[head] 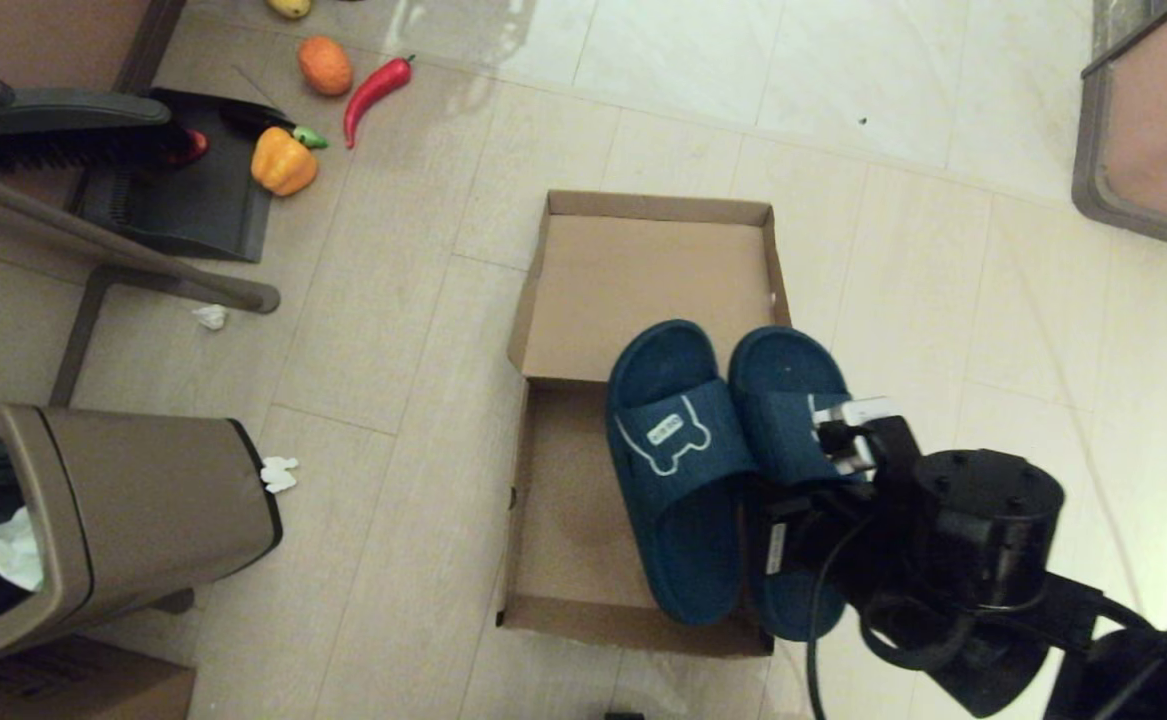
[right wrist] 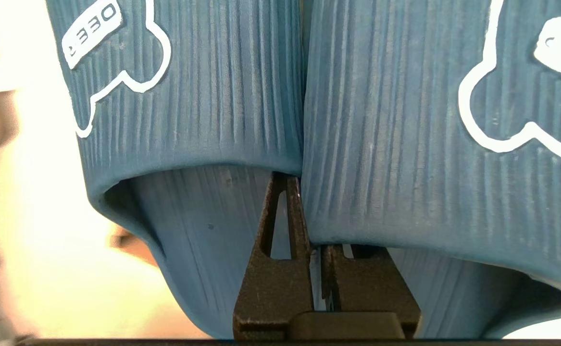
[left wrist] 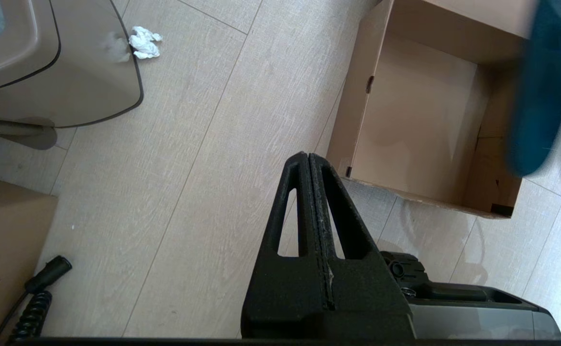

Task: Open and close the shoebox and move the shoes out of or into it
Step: Put the shoes into the shoe box

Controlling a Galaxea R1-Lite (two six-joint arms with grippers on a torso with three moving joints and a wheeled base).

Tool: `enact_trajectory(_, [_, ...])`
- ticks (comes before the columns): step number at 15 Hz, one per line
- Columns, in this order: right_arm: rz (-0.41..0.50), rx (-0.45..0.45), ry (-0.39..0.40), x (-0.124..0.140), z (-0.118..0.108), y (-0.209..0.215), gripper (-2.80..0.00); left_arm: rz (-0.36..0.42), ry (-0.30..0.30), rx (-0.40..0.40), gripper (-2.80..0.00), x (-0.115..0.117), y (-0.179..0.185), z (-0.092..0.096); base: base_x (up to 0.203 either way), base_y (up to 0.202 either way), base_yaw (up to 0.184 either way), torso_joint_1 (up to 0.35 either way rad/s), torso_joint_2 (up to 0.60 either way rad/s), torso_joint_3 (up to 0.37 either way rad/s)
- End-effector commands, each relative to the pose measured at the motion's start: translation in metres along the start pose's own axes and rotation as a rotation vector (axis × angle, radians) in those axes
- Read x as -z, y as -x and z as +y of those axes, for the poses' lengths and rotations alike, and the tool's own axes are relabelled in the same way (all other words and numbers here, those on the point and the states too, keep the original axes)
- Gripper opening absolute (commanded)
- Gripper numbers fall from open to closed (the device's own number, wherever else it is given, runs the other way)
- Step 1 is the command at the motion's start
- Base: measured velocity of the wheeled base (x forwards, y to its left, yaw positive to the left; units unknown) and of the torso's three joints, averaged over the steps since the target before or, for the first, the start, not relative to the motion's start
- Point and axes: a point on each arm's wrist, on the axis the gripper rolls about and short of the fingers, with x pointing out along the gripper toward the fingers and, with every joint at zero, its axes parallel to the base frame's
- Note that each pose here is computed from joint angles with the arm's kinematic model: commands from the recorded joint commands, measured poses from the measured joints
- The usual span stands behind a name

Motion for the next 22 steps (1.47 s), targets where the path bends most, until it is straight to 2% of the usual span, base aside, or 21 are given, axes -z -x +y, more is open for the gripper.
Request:
enact_trajectory(1, [-0.062,0.086,-0.035,-0.017,-0.031,0.024,-2.8,0.016,0.001,-0.004,-2.8,0.004,-0.001,0.001,0.0,0.0,0.0,0.0,0.0,0.0])
enact_trajectory(3, [-0.053,0.267,-0.054,-0.015,-0.077,0.028,-2.8,0.016,0.001,-0.004,-2.8,0.004,-0.001,0.001,0.0,0.0,0.0,0.0,0.0,0.0])
enact_trajectory(5, [-0.037,0.397,-0.073,-0.011,-0.111,0.033,-2.8,0.015,0.001,-0.004,-2.8,0.004,-0.001,0.001,0.0,0.0,0.0,0.0,0.0,0.0])
enact_trajectory(9, [0.077,0.494,-0.103,0.014,-0.146,0.027,-2.8,0.016,0.001,-0.004,-2.8,0.004,-0.001,0.001,0.0,0.0,0.0,0.0,0.0,0.0])
enact_trajectory(12, [0.181,0.52,-0.128,0.04,-0.167,-0.009,-2.8,0.016,0.001,-0.004,-2.8,0.004,-0.001,0.001,0.0,0.0,0.0,0.0,0.0,0.0])
enact_trajectory(14, [0.218,0.517,-0.135,0.057,-0.175,-0.033,-2.8,0.015,0.001,-0.004,-2.8,0.004,-0.001,0.001,0.0,0.0,0.0,0.0,0.0,0.0])
enact_trajectory(18, [0.214,0.487,-0.094,0.089,-0.194,-0.075,-2.8,0.016,0.001,-0.004,-2.8,0.004,-0.001,0.001,0.0,0.0,0.0,0.0,0.0,0.0])
enact_trajectory(20, [0.204,0.451,-0.063,0.098,-0.202,-0.093,-2.8,0.016,0.001,-0.004,-2.8,0.004,-0.001,0.001,0.0,0.0,0.0,0.0,0.0,0.0])
enact_trajectory(22, [0.2,0.45,-0.019,0.103,-0.212,-0.105,-2.8,0.016,0.001,-0.004,-2.8,0.004,-0.001,0.001,0.0,0.0,0.0,0.0,0.0,0.0])
